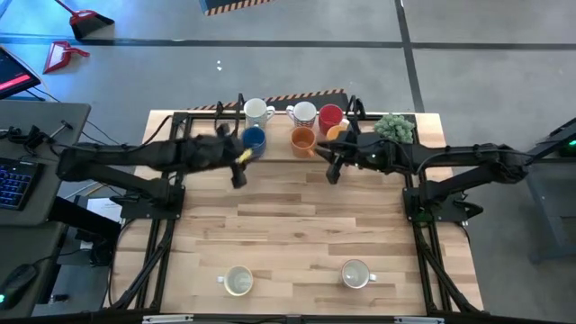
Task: Place coffee mugs
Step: Remove the white red mug from the shelf
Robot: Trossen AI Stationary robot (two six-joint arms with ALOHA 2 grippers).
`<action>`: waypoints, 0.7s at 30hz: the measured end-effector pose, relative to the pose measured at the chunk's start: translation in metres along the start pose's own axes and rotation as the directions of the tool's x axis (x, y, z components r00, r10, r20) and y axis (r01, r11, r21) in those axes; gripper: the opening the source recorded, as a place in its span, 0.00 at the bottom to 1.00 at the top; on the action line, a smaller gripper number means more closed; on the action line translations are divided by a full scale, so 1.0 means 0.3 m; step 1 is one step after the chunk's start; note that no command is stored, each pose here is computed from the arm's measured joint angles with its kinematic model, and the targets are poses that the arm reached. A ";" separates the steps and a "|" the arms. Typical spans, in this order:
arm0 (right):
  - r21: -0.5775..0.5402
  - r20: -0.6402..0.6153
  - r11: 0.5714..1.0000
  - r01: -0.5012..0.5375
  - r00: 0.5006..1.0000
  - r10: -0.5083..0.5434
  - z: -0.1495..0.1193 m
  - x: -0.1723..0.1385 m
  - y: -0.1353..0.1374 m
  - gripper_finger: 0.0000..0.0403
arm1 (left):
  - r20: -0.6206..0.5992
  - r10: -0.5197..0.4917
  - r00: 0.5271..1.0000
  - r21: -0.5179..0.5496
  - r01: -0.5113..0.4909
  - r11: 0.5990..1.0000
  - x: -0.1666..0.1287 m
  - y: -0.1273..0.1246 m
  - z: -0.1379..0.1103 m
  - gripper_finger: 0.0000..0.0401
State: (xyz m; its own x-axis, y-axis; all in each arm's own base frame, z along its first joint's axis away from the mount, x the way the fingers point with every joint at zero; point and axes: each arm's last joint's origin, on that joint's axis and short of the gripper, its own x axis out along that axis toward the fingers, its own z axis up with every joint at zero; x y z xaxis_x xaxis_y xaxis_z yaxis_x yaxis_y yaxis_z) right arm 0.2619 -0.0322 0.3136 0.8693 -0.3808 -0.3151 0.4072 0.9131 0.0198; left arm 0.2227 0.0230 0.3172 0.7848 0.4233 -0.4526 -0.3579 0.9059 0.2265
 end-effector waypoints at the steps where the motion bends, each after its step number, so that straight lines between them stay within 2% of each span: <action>1: 0.010 0.007 1.000 0.003 1.000 -0.003 0.003 0.000 -0.004 0.20 | -0.015 -0.010 1.000 0.005 0.010 1.000 0.025 0.018 -0.004 0.40; 4: 0.041 0.015 0.999 0.005 1.000 -0.006 0.006 -0.001 -0.007 0.20 | -0.068 -0.040 0.997 0.003 0.040 0.999 0.110 0.074 -0.002 0.40; 9: 0.074 0.004 0.997 -0.008 1.000 0.008 0.001 -0.005 0.006 0.20 | -0.077 0.018 0.997 0.100 -0.010 0.995 0.218 0.164 0.091 0.40; 13: 0.068 -0.015 0.998 -0.007 1.000 0.008 -0.005 -0.005 0.008 0.20 | -0.113 -0.046 0.993 0.119 0.059 0.991 0.315 0.223 0.158 0.40; 21: 0.046 -0.107 0.999 0.011 0.994 -0.006 -0.035 -0.010 0.002 0.20 | -0.219 -0.106 0.970 0.199 0.151 0.968 0.517 0.294 0.277 0.40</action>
State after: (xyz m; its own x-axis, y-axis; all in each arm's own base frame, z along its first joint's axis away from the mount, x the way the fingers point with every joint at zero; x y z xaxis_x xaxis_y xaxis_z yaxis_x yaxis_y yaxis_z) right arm 0.2566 -0.0289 0.3046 0.8319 -0.3685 -0.4149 0.4291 0.9012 0.0599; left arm 0.3551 0.1671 0.3387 0.6881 0.3182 -0.6522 -0.1281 0.9379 0.3224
